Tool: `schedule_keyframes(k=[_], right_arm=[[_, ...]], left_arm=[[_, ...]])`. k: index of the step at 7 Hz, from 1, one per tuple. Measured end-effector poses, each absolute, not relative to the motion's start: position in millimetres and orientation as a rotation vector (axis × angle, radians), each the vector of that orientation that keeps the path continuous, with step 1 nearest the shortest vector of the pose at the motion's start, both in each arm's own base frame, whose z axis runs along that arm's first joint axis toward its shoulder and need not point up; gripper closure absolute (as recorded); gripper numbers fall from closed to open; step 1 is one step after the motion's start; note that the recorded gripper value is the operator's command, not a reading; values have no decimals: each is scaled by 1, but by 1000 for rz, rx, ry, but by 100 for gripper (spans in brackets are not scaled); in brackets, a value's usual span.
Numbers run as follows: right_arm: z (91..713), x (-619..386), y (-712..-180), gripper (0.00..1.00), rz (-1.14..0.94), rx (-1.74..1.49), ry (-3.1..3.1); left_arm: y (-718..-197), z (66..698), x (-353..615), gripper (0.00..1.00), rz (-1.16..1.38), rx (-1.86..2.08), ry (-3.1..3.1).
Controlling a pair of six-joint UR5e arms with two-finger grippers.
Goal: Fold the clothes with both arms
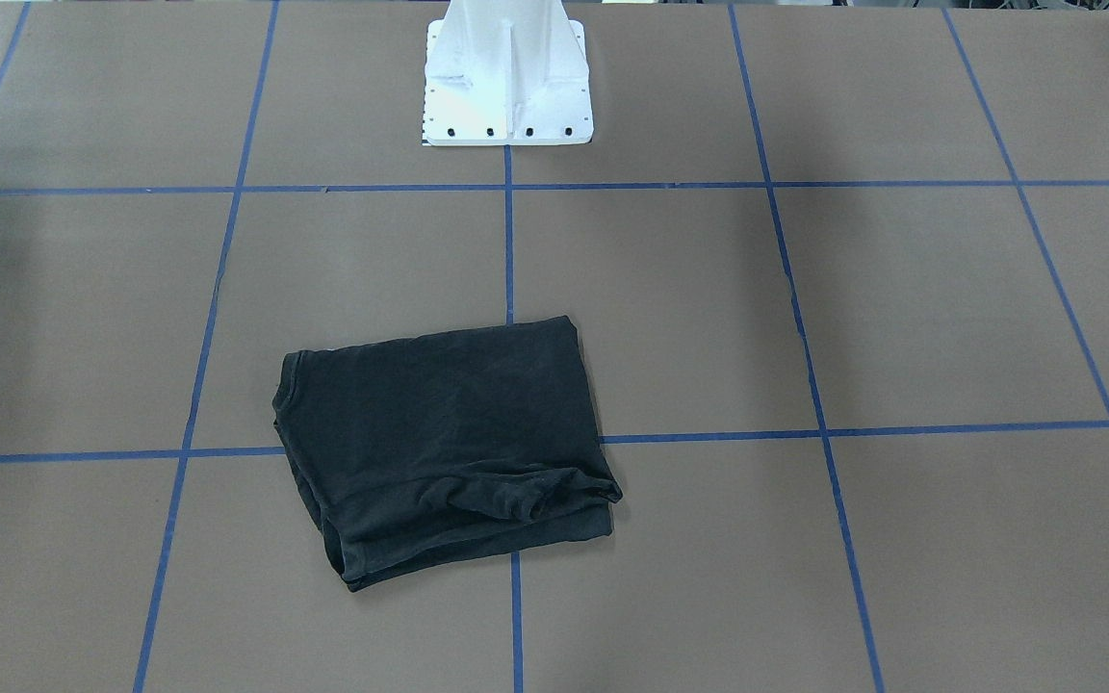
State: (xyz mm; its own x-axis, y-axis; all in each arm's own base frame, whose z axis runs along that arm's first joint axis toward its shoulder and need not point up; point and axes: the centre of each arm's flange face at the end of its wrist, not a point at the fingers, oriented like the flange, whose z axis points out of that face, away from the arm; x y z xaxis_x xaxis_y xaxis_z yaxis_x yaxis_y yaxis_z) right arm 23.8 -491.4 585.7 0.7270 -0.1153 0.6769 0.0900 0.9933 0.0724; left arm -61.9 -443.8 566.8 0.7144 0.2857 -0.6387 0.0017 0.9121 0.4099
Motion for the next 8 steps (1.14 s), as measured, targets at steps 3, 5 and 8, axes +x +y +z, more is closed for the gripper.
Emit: schedule_keyframes(k=[3, 5, 8], right_arm=[[590, 22, -493, 0, -122, 33, -707], [587, 20, -494, 0, -133, 39, -683], [583, 19, -493, 0, -136, 47, -686]], left_arm=[[-444, 572, -61, 0, 161, 394, 767], [-444, 571, -61, 0, 161, 395, 768], [-442, 570, -61, 0, 164, 399, 768]])
